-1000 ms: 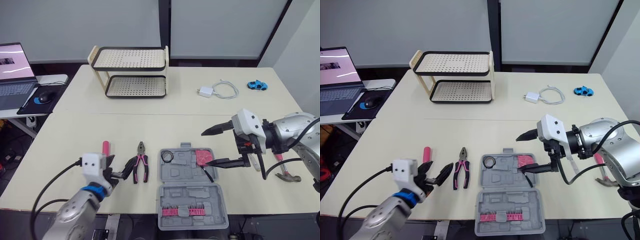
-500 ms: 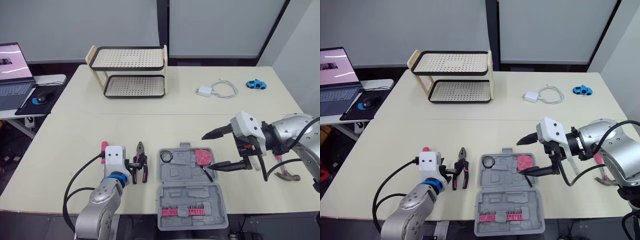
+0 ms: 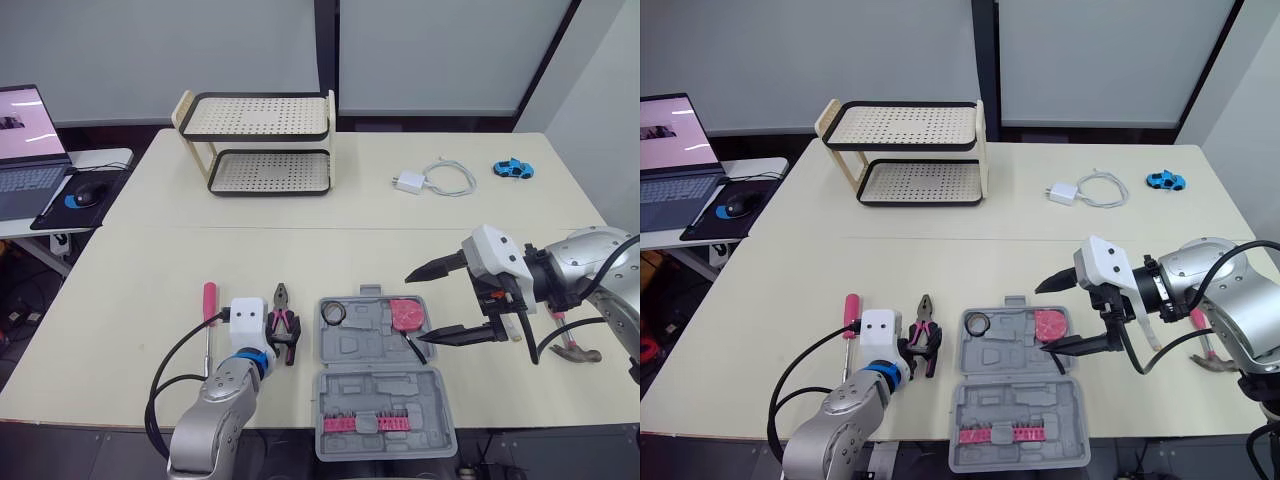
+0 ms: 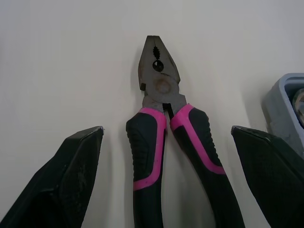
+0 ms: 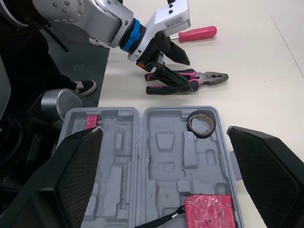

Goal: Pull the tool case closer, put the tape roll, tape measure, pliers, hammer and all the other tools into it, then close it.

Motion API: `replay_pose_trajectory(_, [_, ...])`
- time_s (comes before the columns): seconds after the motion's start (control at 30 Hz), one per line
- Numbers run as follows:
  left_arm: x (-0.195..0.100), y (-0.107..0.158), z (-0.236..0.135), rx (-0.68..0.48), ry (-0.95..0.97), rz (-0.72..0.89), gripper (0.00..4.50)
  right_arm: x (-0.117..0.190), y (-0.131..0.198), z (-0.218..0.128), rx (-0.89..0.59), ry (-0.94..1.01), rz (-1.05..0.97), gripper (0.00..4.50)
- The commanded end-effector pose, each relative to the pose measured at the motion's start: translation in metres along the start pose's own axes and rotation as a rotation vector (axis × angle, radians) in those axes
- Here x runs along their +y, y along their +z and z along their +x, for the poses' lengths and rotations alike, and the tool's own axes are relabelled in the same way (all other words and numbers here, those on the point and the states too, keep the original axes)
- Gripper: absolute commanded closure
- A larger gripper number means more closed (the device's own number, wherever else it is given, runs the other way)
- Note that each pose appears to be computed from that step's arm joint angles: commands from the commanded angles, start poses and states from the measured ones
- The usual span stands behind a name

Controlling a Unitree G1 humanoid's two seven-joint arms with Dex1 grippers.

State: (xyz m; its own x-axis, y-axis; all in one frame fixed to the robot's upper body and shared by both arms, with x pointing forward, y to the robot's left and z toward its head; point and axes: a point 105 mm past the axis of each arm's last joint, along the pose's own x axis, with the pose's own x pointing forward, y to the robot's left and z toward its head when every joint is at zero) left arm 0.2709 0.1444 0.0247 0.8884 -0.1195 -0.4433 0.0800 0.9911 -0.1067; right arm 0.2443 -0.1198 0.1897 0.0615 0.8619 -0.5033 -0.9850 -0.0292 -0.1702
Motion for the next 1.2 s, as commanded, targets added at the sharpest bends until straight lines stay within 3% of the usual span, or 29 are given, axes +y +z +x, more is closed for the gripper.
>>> replay_pose_trajectory(0.03, [-0.005, 0.002, 0.004, 0.012, 0.004, 0.027, 0.0, 0.003, 0.007, -0.003, 0.012, -0.001, -0.04, 0.02])
replay_pose_trajectory(0.27, [-0.001, -0.004, 0.006, 0.06, 0.033, 0.034, 0.0, 0.004, 0.006, -0.002, 0.013, -0.004, -0.032, 0.02])
replay_pose_trajectory(0.5, [0.005, -0.009, 0.007, 0.096, 0.045, 0.03, 2.0, 0.004, 0.007, -0.003, 0.012, -0.012, -0.026, 0.0])
replay_pose_trajectory(0.63, [0.008, 0.0, 0.007, 0.055, 0.044, 0.013, 2.01, 0.002, 0.009, -0.003, 0.005, -0.022, -0.033, 0.0])
replay_pose_trajectory(0.83, [0.014, 0.035, -0.001, -0.095, 0.014, 0.072, 2.01, -0.001, 0.015, -0.003, -0.014, -0.048, -0.046, 0.0])
replay_pose_trajectory(1.07, [-0.002, 0.101, -0.023, -0.324, -0.209, 0.336, 2.02, -0.002, 0.026, -0.002, -0.061, -0.112, -0.071, 0.0])
replay_pose_trajectory(1.2, [-0.031, 0.118, -0.028, -0.336, -0.498, 0.561, 2.02, 0.0, 0.033, -0.004, -0.08, -0.176, -0.081, 0.0])
